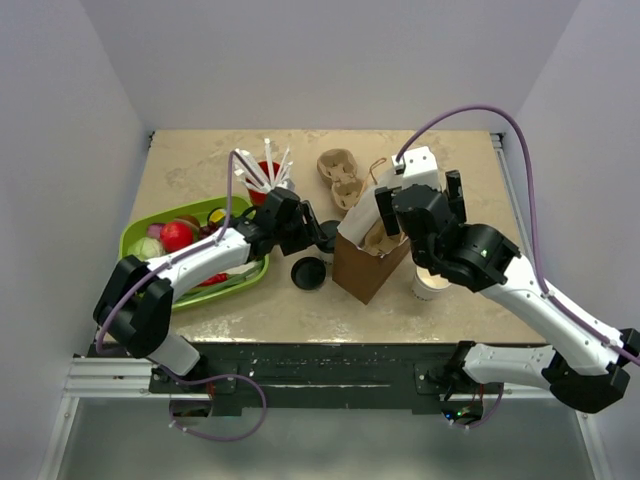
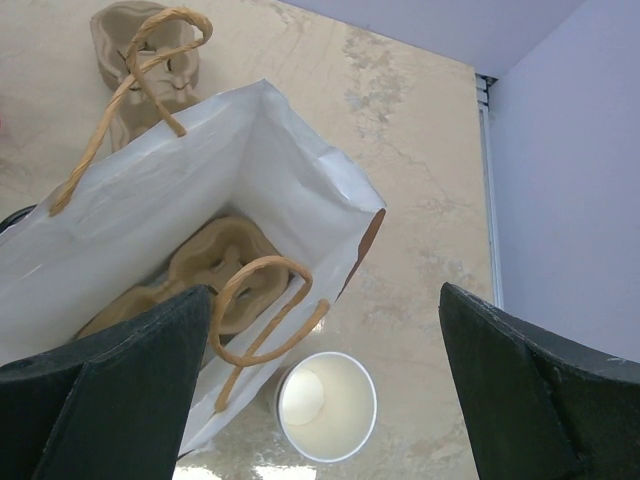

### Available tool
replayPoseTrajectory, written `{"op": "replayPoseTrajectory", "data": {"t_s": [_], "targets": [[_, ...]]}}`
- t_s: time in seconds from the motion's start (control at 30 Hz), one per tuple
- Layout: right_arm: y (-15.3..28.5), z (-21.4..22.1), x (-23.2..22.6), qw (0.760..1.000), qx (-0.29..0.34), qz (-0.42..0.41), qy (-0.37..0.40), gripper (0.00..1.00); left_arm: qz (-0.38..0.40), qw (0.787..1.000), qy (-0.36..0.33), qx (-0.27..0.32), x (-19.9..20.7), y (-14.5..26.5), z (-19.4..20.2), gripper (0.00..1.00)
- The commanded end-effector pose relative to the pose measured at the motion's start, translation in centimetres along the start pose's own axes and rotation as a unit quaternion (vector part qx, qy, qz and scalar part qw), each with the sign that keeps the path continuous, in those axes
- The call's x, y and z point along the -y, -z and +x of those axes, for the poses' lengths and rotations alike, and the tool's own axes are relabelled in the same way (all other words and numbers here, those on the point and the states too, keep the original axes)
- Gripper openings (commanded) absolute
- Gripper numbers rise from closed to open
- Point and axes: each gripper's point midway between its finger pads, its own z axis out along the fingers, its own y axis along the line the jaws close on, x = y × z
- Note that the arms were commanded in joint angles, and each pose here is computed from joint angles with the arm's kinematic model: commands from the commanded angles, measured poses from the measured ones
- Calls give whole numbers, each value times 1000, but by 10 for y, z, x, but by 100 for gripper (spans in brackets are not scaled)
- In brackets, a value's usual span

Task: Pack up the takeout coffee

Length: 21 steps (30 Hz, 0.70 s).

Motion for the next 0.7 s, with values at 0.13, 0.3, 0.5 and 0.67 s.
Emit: {"op": "replayPoseTrajectory", "data": {"t_s": [0.13, 0.3, 0.5, 0.67], "targets": [[0, -12, -2, 999, 20, -4, -39, 97, 33, 998, 8, 58, 17, 5, -28, 59], [2, -13, 3, 999, 22, -1, -38, 98, 43, 997, -35, 62, 23, -1, -42, 50], [4, -9, 8, 999, 19, 4, -40, 98, 82, 990, -108, 44, 43, -7, -43, 48], [6, -6, 11, 999, 18, 6, -43, 98, 61, 989, -126, 52, 42, -5, -53, 50]]}}
